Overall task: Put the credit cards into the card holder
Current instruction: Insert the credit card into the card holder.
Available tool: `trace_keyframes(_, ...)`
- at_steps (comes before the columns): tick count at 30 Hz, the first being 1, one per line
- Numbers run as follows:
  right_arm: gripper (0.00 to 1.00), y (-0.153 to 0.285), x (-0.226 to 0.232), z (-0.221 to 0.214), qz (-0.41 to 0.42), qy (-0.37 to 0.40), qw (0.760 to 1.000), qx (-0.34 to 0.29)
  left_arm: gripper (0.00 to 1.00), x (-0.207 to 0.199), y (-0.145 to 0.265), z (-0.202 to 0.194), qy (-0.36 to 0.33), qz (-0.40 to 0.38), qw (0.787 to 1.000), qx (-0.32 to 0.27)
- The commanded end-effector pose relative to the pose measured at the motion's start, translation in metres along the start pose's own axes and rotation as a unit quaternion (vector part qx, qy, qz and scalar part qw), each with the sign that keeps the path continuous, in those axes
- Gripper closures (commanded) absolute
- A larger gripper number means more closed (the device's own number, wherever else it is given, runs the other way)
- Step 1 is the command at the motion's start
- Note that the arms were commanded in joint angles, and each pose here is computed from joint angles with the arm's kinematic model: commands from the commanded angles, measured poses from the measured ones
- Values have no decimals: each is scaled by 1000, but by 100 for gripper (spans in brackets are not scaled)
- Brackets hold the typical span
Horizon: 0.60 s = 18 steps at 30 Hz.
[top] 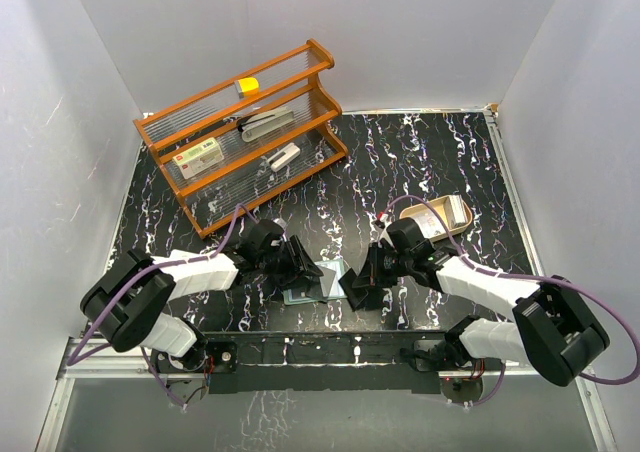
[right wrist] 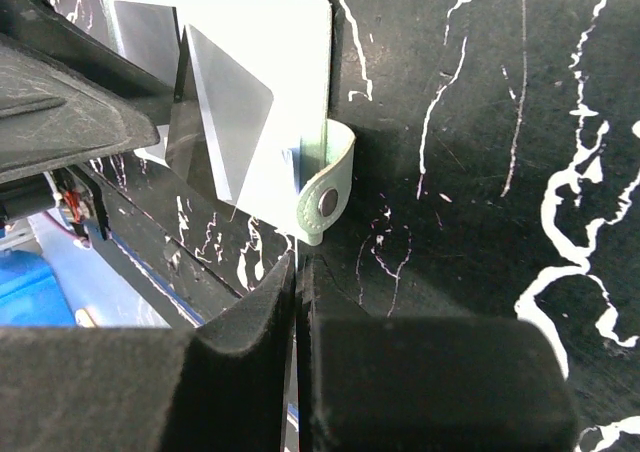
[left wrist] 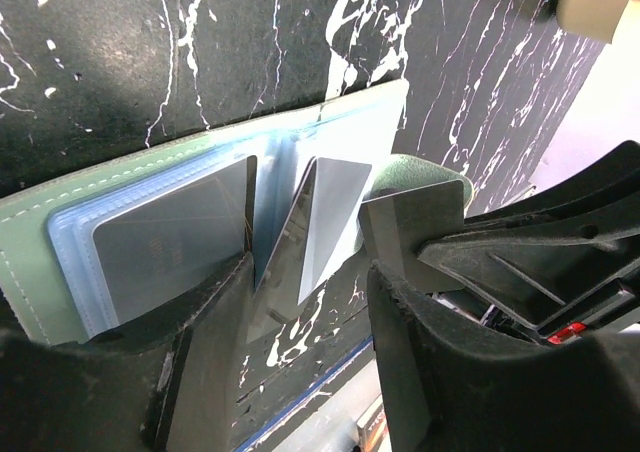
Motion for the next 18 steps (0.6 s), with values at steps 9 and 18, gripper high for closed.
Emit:
trace_keyframes(9, 100, -6, 5, 3, 33, 6, 999, -6, 59, 9, -3, -10, 11, 5, 1000, 24)
trace_keyframes(18, 100, -6, 0, 1, 22, 7, 1000, -6, 85, 8, 0, -10, 10, -3, 1000, 18)
Point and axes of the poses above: each gripper's point midway between its finger pads, its own y axis back along the fingers, its own x axis along the line the jaws close on, z = x × y, the point moved 10 cm from there along y, back along the fingers, and after that the axes turned 15 degrees about -y, right-handed, at the moved point
